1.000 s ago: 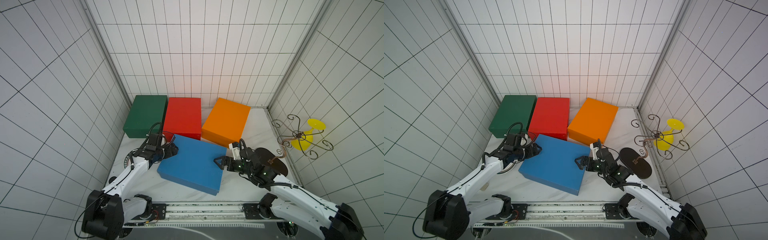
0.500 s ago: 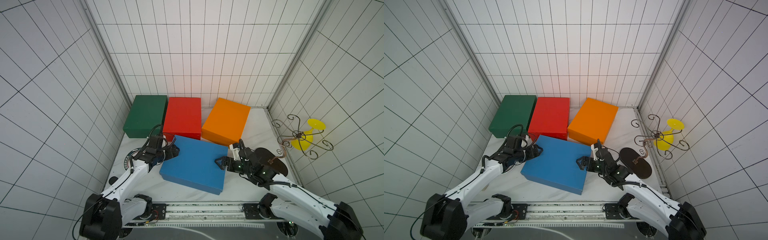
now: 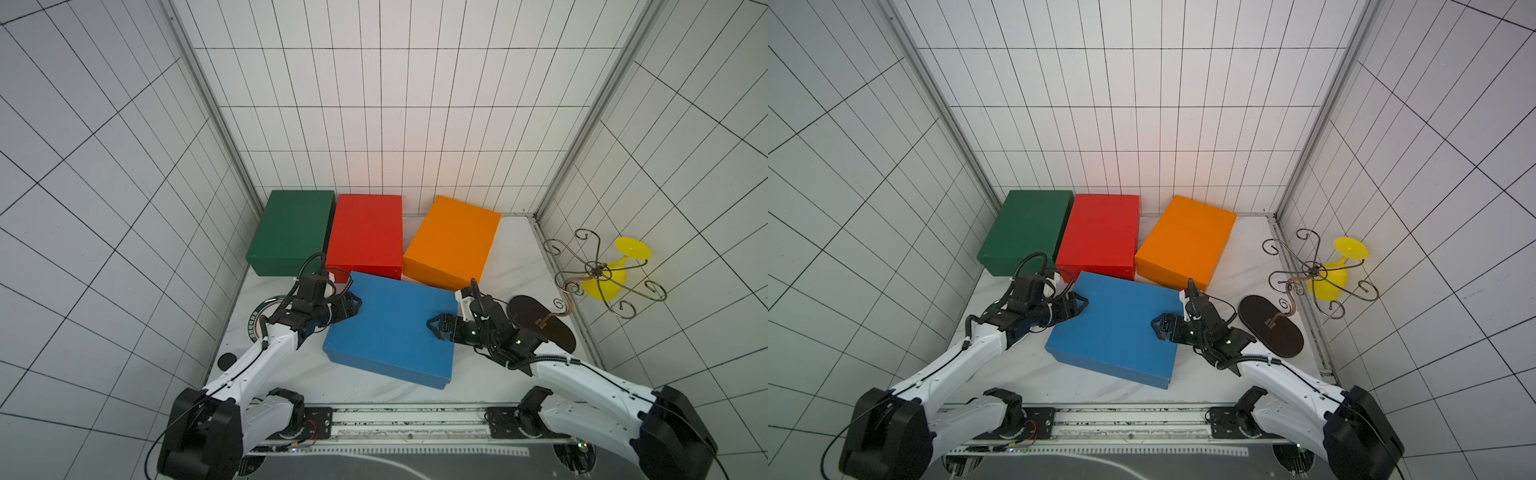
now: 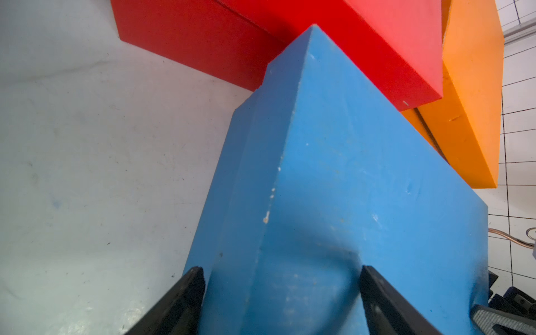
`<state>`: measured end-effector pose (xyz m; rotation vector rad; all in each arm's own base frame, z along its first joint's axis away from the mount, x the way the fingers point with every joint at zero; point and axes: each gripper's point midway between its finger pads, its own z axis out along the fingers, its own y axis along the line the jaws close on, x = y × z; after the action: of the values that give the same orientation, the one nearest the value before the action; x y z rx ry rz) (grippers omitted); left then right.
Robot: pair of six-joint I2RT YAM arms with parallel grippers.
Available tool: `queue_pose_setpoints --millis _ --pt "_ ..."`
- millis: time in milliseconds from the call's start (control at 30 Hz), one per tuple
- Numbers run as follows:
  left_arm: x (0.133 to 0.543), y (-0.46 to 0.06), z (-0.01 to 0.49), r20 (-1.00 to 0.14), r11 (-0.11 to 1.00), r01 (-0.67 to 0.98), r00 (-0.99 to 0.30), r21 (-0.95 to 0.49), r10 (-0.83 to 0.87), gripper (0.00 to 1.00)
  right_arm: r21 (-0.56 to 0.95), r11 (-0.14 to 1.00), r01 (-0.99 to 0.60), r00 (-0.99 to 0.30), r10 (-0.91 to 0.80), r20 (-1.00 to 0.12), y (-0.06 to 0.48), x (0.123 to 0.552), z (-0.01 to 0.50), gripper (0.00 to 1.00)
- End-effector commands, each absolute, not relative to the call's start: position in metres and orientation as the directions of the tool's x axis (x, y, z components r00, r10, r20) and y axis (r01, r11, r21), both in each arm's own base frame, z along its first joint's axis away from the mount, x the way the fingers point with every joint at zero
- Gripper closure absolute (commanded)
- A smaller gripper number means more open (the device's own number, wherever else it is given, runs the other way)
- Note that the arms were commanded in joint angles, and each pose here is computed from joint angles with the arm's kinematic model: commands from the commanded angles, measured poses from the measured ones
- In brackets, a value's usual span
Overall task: Stack the shoeboxes
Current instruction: Pick up the shoebox from the center of the board.
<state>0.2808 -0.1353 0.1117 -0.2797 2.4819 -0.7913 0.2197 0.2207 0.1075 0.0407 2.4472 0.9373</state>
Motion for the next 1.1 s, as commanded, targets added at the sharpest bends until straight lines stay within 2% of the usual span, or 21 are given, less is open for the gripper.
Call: queue_pose_setpoints --millis 0,67,133,200,500,1067 --pt "0.259 -0.146 0.091 -0.312 0.787 -0.059 -0.898 -0.614 -0.31 0.26 0.643 0.745 -0.175 -0.887 0.165 -0.432 0.231 0.208 0.092 0.04" --pt "0.257 -0.147 0.096 -0.314 0.776 -0.051 -0.896 -0.629 -0.314 0.32 0.649 0.733 -0.203 -0.874 0.162 -0.457 0.237 0.21 0.104 0.09" --pt "0.256 -0.148 0.103 -0.322 0.77 -0.044 -0.892 -0.636 -0.317 0.33 0.646 0.725 -0.237 -0.86 0.152 -0.487 0.242 0.211 0.117 0.14" --pt "0.255 -0.147 0.113 -0.336 0.768 -0.034 -0.886 -0.64 -0.32 0.34 0.639 0.724 -0.26 -0.852 0.14 -0.505 0.246 0.212 0.129 0.15" --pt "0.255 -0.146 0.149 -0.383 0.759 0.001 -0.864 -0.651 -0.328 0.34 0.644 0.68 -0.35 -0.828 0.097 -0.552 0.273 0.201 0.17 0.16" --pt "0.269 -0.14 0.221 -0.5 0.741 0.055 -0.771 -0.669 -0.394 0.33 0.59 0.672 -0.447 -0.741 0.091 -0.666 0.285 0.213 0.23 0.16"
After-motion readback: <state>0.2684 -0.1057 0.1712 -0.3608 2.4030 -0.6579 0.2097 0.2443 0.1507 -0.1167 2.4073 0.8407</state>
